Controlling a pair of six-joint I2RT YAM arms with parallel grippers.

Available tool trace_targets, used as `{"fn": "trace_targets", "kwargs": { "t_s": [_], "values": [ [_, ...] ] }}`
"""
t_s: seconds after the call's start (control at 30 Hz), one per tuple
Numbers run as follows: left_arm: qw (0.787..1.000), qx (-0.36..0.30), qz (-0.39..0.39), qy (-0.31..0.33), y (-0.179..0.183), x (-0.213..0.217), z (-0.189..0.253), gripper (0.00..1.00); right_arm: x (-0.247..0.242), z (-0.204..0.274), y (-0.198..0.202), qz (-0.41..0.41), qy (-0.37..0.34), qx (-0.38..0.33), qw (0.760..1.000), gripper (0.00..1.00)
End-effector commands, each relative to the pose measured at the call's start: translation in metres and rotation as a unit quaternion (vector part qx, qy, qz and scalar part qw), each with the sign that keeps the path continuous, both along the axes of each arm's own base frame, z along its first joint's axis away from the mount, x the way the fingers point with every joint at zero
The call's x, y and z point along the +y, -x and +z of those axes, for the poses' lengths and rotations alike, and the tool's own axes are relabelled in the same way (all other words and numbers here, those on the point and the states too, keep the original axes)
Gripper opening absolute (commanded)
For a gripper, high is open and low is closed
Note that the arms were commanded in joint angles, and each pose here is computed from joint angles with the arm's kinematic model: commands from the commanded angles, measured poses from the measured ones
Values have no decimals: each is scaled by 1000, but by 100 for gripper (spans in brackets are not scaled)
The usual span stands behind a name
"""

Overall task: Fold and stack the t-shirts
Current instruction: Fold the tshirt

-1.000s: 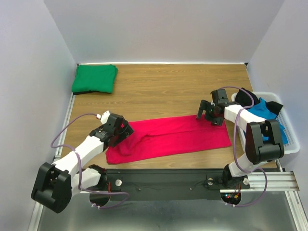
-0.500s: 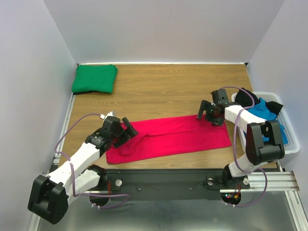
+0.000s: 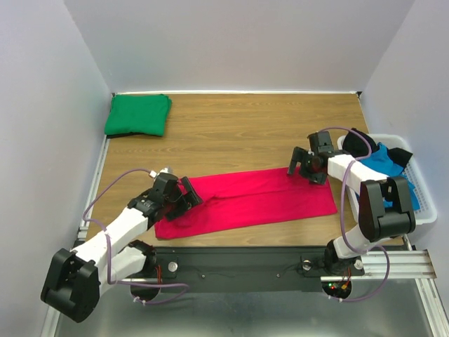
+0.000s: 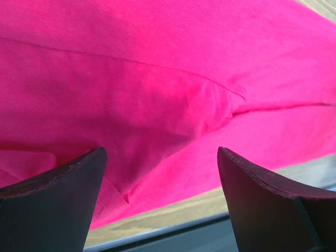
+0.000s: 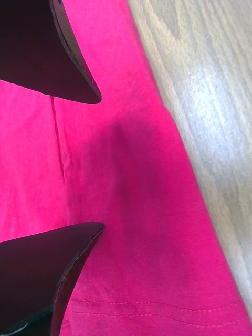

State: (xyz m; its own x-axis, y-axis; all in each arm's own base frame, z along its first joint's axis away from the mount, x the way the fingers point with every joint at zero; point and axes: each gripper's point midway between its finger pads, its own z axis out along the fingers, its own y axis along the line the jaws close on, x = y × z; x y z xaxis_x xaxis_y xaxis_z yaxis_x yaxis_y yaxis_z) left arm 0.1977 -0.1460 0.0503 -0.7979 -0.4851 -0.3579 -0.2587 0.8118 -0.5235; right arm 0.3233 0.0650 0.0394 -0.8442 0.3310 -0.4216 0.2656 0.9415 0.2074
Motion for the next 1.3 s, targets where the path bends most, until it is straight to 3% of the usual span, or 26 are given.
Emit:
{"fn": "trace_targets", "kwargs": {
  "t_s": [0.0, 0.23, 0.33, 0.37, 0.43, 0.47, 0.57, 0.6, 0.63, 0.67, 0.77, 0.87, 1.07, 1.27],
  "values": [
    [999, 4, 31, -30, -11, 9, -10, 99, 0, -1, 2, -1, -1, -13, 1000, 100],
    [996, 52, 51, -56, -45, 6, -44, 98, 4, -17, 23, -2, -19, 12, 1000, 100],
    [993, 65, 62, -70, -80, 14, -56, 98, 6, -23, 41, -3, -29, 22, 999, 100],
    [994, 48, 72, -72, -110, 15, -43, 98, 10, -19, 44, 1, -41, 16, 999, 100],
    [988, 78, 69, -115, -130, 21, -61, 98, 16, -26, 64, 2, -55, 32, 998, 100],
    [991, 41, 67, -109, -174, 10, -37, 98, 19, -27, 73, 2, -59, 33, 998, 100],
    [986, 67, 38, -150, -213, 4, -61, 95, 43, -21, 95, 17, -96, 29, 995, 100],
    [988, 46, 12, -145, -253, -15, -58, 93, 58, -19, 109, 33, -113, 29, 993, 100],
    [988, 40, 5, -146, -270, -21, -59, 93, 64, -19, 116, 39, -119, 31, 992, 100],
    [991, 4, -1, -134, -307, -37, -29, 93, 71, -18, 123, 47, -125, 31, 991, 100],
    [990, 33, -50, -124, -329, -68, -62, 93, 97, -14, 150, 73, -156, 41, 984, 100],
    [993, -41, -70, -80, -383, -113, -29, 95, 126, -15, 183, 120, -170, 54, 977, 100],
    [993, -100, -61, -13, -408, -138, -12, 98, 182, -16, 225, 194, -199, 80, 957, 100],
    [993, -109, -49, 3, -421, -141, -12, 99, 229, -6, 250, 270, -198, 70, 940, 100]
  ]
}}
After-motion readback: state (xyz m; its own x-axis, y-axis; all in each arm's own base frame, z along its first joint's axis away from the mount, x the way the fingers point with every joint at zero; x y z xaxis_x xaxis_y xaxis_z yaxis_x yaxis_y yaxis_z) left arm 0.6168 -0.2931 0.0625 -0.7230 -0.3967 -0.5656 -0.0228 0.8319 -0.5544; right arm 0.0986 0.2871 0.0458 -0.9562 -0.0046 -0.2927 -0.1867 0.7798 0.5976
